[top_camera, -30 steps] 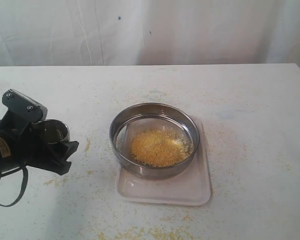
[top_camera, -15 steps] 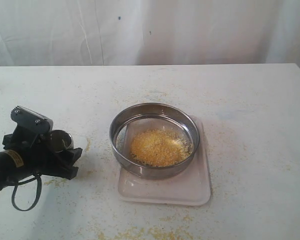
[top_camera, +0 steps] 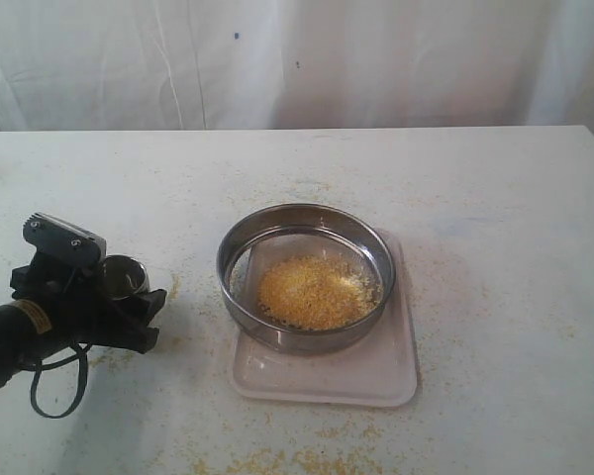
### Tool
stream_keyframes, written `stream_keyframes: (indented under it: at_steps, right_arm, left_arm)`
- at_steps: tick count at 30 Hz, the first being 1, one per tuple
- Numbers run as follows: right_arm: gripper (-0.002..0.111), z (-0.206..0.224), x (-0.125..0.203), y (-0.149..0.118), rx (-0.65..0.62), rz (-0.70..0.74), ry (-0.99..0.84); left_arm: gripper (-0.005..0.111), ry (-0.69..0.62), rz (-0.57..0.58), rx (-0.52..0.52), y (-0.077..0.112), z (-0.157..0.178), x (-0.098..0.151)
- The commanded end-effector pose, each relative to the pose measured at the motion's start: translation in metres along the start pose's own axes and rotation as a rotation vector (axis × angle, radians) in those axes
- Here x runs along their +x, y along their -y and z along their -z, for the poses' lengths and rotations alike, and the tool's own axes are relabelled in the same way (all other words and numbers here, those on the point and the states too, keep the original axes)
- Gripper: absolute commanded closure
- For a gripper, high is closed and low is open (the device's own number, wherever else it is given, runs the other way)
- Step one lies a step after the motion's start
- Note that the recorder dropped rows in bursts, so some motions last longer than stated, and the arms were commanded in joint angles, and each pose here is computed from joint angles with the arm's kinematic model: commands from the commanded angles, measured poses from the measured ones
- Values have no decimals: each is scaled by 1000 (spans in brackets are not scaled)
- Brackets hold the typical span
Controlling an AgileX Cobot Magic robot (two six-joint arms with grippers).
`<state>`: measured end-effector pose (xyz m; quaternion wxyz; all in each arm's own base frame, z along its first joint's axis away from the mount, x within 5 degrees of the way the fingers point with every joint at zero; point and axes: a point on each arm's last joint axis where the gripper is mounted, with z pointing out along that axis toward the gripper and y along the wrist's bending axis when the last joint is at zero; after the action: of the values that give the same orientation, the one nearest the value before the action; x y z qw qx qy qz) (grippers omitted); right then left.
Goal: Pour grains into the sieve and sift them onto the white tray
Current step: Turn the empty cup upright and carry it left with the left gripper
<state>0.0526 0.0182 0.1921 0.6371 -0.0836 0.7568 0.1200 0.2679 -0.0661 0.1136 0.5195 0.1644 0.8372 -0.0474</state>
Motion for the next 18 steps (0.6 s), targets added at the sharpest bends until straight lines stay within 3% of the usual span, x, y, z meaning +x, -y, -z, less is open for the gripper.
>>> stream_keyframes:
  at_steps: [1,11,18]
  right_arm:
    - [108,0,1,1,9,1,9]
    - [108,0,1,1,9,1,9]
    - [108,0,1,1,9,1,9]
  left_arm:
    - [31,12,10,-3,0,3,3]
    - [31,36,-29,6,2,11,9]
    - [9,36,-23,1,2,11,9]
